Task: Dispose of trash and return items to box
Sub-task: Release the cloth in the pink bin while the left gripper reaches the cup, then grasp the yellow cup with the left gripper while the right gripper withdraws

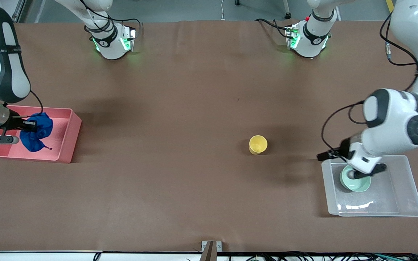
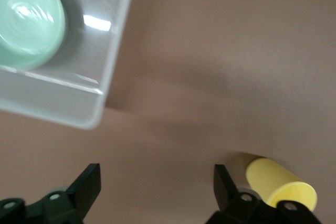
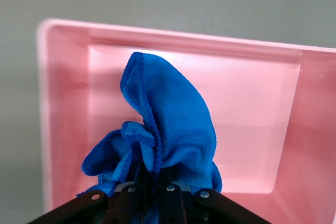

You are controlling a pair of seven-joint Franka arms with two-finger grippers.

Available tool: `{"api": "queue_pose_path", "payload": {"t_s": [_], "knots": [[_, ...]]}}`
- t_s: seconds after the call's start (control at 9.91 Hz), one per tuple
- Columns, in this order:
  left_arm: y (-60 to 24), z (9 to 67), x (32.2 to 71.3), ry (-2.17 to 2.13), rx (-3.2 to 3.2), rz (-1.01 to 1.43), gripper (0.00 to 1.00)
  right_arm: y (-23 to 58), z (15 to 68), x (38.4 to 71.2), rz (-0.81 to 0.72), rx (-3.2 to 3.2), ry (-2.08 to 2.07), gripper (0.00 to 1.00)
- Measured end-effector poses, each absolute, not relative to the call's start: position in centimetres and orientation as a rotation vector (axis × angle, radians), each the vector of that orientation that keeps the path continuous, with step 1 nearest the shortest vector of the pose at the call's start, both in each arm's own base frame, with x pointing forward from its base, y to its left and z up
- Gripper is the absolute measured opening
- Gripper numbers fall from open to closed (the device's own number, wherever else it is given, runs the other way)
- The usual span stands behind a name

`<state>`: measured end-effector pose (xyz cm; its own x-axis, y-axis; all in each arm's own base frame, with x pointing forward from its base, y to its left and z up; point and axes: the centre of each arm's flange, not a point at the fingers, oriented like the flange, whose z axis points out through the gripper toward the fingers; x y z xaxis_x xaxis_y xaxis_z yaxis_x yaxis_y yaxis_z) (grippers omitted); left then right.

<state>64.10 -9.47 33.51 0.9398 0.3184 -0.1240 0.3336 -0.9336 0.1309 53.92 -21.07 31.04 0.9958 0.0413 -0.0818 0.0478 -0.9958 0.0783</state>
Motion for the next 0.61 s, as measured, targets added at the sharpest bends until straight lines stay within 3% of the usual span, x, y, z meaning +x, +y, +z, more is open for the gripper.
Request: {"api": "queue_pose_path", "payload": {"t_s": [0.2, 0.4, 0.61], "knots": [[-15.2, 31.8, 62.0, 0.698, 2.915, -0.19, 0.83, -24.3, 27.8, 53.0, -0.132, 3.062, 0.114, 0.12], [-20.4, 30.1, 59.7, 0.809, 2.892, -0.197, 0.79, -24.5, 26.8, 53.1, -0.133, 3.063, 0.122, 0.35], [-23.9, 28.1, 57.3, 0.863, 2.889, -0.224, 0.76, -24.1, 28.3, 54.6, -0.079, 3.051, 0.145, 0.65]]}}
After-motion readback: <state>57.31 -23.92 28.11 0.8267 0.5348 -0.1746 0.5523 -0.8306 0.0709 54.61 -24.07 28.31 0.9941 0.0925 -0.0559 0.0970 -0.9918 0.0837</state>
